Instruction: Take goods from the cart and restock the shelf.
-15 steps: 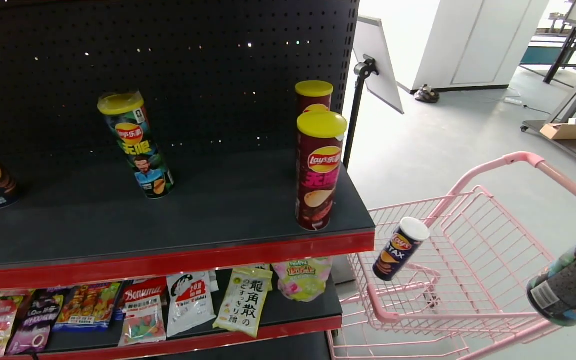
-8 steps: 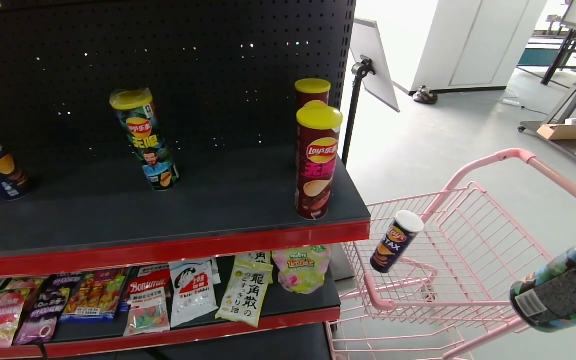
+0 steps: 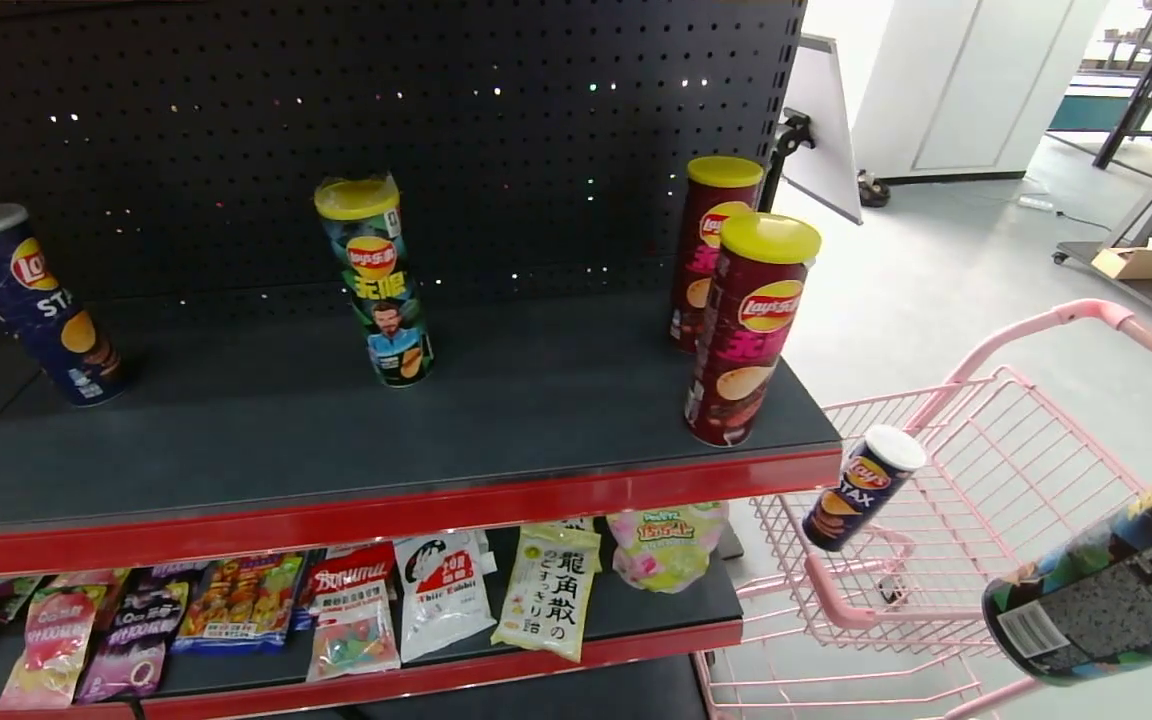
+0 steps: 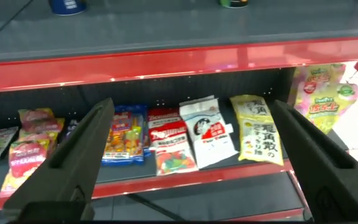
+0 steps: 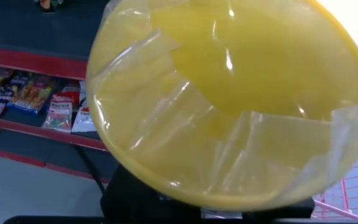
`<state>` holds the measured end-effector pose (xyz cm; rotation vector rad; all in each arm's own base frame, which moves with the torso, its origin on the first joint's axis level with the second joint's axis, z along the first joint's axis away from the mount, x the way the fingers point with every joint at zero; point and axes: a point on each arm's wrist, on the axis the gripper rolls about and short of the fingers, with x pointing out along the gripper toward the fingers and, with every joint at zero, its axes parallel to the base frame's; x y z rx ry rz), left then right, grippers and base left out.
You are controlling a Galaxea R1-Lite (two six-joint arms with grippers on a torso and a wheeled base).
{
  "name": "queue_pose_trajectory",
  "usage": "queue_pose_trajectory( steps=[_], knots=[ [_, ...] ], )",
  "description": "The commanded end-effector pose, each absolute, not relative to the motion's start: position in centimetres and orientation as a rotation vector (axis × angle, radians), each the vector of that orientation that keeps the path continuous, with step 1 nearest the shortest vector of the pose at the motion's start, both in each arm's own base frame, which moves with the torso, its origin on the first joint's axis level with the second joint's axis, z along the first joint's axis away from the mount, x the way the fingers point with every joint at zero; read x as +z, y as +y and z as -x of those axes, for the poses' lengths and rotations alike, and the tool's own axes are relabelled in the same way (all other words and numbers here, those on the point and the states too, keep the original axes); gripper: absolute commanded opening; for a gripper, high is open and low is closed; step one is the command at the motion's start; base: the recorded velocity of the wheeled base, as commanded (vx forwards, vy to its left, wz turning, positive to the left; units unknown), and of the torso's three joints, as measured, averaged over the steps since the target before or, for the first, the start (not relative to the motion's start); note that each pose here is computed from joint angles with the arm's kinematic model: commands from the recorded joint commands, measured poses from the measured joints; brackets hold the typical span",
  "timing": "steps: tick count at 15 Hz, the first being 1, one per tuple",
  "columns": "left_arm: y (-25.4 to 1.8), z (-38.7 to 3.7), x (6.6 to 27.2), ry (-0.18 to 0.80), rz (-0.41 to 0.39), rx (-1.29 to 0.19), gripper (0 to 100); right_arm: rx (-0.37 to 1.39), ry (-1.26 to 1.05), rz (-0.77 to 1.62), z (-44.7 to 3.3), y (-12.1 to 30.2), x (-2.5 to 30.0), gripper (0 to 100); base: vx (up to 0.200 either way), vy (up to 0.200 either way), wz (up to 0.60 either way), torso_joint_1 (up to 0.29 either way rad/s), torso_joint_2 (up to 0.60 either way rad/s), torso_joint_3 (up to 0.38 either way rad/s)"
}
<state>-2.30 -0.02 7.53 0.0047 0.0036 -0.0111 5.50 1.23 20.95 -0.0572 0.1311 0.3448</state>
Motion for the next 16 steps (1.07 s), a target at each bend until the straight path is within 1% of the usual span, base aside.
queue_pose_trajectory(
  steps=[1, 16],
  knots=[
    [-0.02, 2.29, 7.53, 0.005, -0.005, -0.011, 100, 0.364, 0.127, 0.059, -5.49, 1.34, 21.05, 0, 0.000, 0.200, 0.00, 0.002, 0.00, -0.002],
    [-0.02, 2.29, 7.53, 0.005, -0.005, -0.011, 100, 0.426, 0.127, 0.066, -5.40, 1.67, 21.03, 0, 0.000, 0.200, 0.00, 0.001, 0.00, 0.002]
  ],
)
